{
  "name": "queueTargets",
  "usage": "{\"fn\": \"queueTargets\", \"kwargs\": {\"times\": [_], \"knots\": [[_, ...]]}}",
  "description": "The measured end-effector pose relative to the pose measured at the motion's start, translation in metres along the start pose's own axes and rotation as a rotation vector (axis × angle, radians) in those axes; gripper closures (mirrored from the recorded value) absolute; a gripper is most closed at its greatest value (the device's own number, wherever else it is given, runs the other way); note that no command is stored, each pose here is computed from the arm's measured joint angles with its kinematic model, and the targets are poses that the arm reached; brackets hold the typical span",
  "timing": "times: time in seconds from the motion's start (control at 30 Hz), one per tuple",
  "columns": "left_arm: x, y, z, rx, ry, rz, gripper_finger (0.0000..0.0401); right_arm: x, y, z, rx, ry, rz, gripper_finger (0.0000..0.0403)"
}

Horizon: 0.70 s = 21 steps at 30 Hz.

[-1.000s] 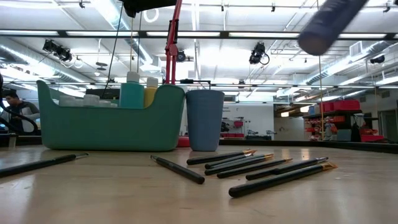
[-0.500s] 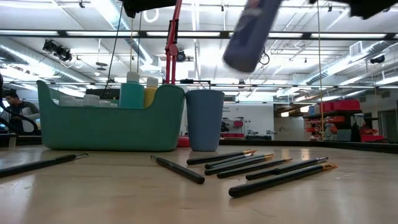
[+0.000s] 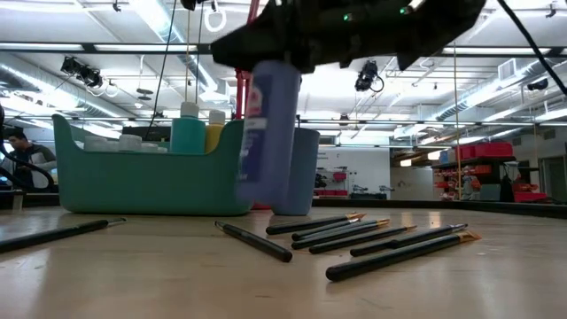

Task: Pick & Place Paint Supplies
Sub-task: Put the light blue paint bottle into the green bin

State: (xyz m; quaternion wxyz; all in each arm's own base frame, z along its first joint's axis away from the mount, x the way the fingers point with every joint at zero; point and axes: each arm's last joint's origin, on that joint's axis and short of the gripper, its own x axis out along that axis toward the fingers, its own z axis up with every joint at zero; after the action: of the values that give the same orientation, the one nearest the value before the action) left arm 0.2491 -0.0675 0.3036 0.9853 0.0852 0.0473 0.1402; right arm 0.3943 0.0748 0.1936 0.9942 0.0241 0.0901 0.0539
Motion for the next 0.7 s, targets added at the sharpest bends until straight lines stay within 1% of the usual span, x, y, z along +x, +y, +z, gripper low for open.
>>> {"fn": "queueTargets", "kwargs": {"times": [0.13, 0.43, 0.6, 0.7], "knots": [[0.000, 0.000, -0.001, 0.006, 0.009, -0.007, 0.0195, 0.004, -0.006, -0.007, -0.003, 0.047, -0.033, 0.0326], [0.000, -0.001, -0.002, 0.006, 0.017, -0.008, 0.0195, 0.004, -0.017, -0.011, -0.004, 0.091, -0.064, 0.0323], [0.000, -0.001, -0.002, -0.011, 0.017, -0.011, 0.0195, 0.004, -0.019, -0.010, -0.067, 0.086, -0.065, 0.0308], [0.000, -0.001, -0.002, -0.011, 0.017, -0.011, 0.0195, 0.004, -0.019, -0.010, -0.082, 0.085, -0.055, 0.0293]]}}
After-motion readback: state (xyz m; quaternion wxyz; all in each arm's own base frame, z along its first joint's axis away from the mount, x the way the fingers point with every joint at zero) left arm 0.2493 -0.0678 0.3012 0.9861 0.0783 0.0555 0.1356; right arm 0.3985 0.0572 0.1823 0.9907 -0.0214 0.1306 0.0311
